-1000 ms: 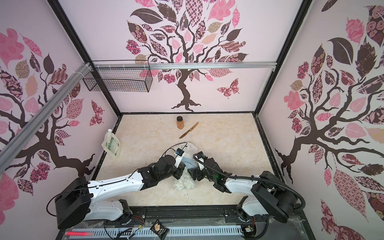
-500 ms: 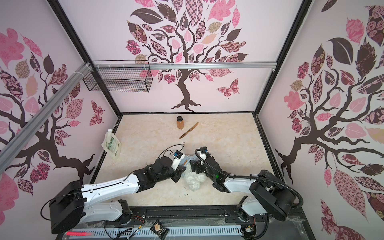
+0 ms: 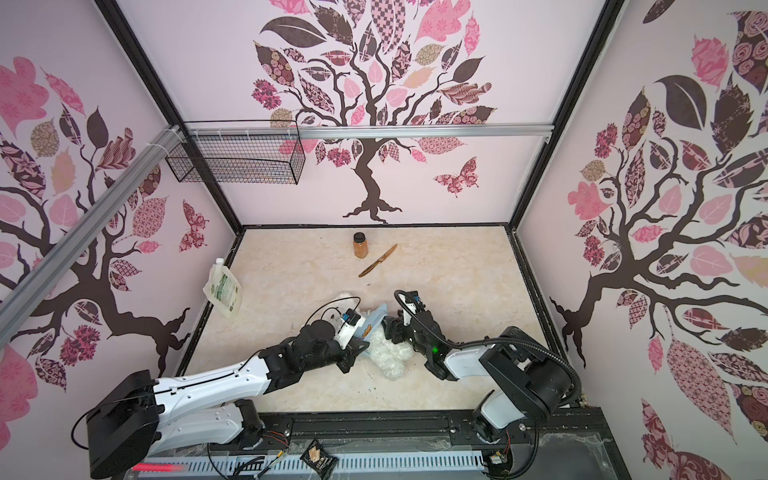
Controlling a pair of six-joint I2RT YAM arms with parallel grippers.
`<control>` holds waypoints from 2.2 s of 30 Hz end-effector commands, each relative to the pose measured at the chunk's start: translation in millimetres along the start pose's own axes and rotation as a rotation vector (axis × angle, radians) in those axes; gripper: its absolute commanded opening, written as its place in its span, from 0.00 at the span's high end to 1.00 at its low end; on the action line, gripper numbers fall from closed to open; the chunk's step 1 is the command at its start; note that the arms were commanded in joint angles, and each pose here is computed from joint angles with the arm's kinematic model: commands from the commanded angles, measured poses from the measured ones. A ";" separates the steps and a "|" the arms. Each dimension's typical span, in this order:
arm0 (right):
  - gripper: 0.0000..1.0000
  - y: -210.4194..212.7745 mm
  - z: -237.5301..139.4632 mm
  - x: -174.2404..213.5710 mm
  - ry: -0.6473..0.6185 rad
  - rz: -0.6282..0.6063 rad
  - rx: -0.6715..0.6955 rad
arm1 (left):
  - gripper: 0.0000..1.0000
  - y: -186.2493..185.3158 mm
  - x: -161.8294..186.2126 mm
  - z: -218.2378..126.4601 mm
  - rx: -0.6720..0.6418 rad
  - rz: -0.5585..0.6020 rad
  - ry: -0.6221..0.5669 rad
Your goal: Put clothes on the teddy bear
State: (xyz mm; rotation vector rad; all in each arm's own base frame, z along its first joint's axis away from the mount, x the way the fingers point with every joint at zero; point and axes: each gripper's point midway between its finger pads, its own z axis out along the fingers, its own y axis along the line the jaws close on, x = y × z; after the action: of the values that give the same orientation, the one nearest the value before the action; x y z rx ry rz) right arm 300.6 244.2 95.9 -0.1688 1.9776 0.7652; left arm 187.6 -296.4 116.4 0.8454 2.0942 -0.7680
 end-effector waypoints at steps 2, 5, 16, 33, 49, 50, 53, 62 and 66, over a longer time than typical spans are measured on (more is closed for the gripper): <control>0.32 -22.5 2.1 -47.1 -0.143 0.147 0.091 | 1.00 -20.5 37.8 -2.5 0.079 0.122 0.089; 0.36 -23.6 1.4 -54.6 -0.151 0.221 0.081 | 1.00 -22.9 47.0 0.9 0.068 0.180 0.118; 0.44 -38.9 -4.3 -93.7 -0.216 0.442 0.008 | 1.00 -36.8 60.0 10.1 0.121 0.261 0.138; 0.57 -52.8 7.8 -78.8 -0.164 0.700 -0.076 | 1.00 -52.6 84.1 23.0 0.224 0.312 0.212; 0.75 9.2 4.5 -109.7 -0.097 0.446 -0.398 | 0.96 -42.9 27.5 24.3 0.086 0.305 0.035; 0.76 12.9 2.3 -108.2 -0.091 0.427 -0.417 | 0.95 -39.1 20.5 23.7 0.057 0.292 0.015; 0.78 19.2 -6.2 -101.1 -0.085 0.365 -0.451 | 0.90 -31.3 -2.5 18.3 -0.005 0.248 -0.058; 0.80 26.8 -27.0 -86.3 -0.081 0.163 -0.462 | 0.57 -24.4 -51.2 -25.6 -0.031 0.145 -0.239; 0.81 39.5 -35.2 -89.4 -0.094 0.093 -0.526 | 0.49 -9.3 -74.7 -59.3 -0.044 0.078 -0.284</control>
State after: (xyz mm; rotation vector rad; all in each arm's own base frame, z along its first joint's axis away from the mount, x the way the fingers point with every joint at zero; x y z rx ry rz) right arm 313.9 234.2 167.9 -0.1960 1.8158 1.3337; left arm 190.6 -294.5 194.1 0.7933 1.7843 -0.7282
